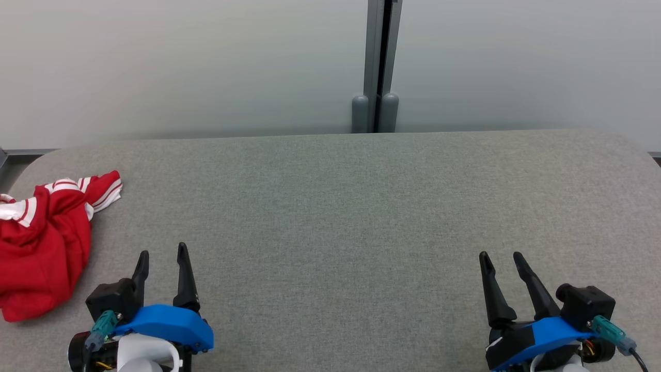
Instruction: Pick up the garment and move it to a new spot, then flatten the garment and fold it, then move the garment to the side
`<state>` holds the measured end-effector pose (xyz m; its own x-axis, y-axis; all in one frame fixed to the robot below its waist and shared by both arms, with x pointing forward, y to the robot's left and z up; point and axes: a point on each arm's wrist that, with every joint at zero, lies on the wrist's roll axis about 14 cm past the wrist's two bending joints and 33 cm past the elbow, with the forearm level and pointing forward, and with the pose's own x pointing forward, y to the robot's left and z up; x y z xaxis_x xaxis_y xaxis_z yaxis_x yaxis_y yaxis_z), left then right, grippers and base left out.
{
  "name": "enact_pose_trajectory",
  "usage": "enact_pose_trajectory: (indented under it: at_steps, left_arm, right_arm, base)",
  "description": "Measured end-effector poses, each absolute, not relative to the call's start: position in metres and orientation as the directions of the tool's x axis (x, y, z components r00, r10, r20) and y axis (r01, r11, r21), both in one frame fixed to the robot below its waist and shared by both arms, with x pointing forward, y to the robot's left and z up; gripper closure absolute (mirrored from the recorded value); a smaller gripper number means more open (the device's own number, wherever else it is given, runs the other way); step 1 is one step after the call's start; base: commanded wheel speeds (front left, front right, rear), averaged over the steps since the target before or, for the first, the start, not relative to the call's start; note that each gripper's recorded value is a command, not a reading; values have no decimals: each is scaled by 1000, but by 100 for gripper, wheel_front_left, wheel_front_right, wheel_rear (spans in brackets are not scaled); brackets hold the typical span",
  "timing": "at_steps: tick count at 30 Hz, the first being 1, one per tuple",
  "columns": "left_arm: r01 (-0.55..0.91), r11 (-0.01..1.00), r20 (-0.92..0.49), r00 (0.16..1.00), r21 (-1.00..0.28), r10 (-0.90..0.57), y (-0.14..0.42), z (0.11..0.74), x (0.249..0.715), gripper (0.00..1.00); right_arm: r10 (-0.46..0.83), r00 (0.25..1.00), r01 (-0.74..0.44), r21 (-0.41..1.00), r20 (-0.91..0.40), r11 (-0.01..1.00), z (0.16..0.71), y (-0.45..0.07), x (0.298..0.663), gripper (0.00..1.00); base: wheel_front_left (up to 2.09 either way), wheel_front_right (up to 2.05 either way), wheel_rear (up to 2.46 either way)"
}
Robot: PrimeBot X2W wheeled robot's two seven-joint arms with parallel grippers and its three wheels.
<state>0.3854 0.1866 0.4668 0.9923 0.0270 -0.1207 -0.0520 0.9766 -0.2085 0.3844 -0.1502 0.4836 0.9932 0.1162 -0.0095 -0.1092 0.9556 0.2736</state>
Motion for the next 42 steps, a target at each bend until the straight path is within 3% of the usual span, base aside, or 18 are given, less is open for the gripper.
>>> enact_pose_trajectory:
  at_steps: [24, 42]
  left_arm:
    - [-59, 997, -169, 984, -58, 49, 187, 471, 385, 0]
    - [-70, 995, -162, 985, -69, 58, 190, 473, 382, 0]
  right_arm:
    - [132, 990, -129, 77, -45, 989, 469, -154, 384, 0]
    - [115, 993, -114, 234, 9, 966, 484, -151, 387, 0]
  base:
    - [0, 0, 0]
    - [0, 0, 0]
